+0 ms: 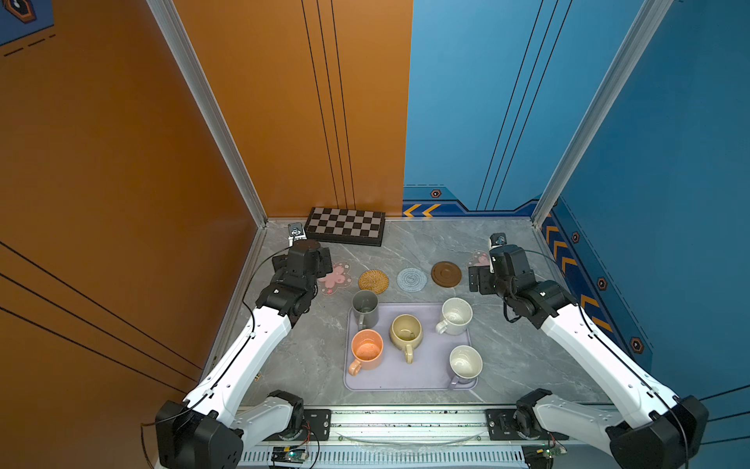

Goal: Place cups on coasters
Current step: Move the coaster to the top-right of the table.

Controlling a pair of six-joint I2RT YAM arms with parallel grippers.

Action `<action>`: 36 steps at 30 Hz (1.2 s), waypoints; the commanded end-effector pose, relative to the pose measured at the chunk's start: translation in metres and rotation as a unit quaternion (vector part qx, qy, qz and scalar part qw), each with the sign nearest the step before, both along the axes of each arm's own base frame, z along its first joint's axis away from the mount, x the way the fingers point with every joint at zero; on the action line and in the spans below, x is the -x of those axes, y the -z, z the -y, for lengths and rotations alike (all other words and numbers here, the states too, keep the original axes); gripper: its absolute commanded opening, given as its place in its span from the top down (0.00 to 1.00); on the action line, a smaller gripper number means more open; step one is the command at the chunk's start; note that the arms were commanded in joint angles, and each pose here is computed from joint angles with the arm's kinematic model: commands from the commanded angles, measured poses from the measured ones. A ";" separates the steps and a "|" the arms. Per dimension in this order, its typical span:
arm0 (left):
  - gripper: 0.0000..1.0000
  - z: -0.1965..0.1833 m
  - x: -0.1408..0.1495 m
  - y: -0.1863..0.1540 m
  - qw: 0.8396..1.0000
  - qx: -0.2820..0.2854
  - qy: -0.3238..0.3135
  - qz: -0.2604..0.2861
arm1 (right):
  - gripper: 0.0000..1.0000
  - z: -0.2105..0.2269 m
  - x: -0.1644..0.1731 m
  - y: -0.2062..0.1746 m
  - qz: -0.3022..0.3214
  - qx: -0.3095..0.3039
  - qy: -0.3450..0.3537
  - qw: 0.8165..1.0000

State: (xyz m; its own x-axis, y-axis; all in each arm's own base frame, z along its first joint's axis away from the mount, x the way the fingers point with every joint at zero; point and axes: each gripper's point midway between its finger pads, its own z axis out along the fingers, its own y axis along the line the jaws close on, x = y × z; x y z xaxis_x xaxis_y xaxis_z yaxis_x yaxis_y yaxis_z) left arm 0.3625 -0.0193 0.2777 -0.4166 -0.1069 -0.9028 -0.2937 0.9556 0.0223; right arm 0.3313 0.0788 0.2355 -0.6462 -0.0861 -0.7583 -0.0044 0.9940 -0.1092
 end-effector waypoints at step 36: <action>0.02 0.102 -0.073 0.049 0.983 0.073 0.036 -0.162 | 0.23 0.071 -0.098 0.194 -0.254 -0.110 0.160 0.948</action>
State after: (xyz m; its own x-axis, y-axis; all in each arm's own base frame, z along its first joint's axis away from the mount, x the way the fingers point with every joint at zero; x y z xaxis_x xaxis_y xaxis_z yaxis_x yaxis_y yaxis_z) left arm 0.4378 -0.1178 0.2263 -0.6808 -0.1741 -0.7115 -0.2216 0.9748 -0.0264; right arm 0.4243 0.0046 0.0514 -0.8943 0.2866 -0.3435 0.3017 0.9534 0.0101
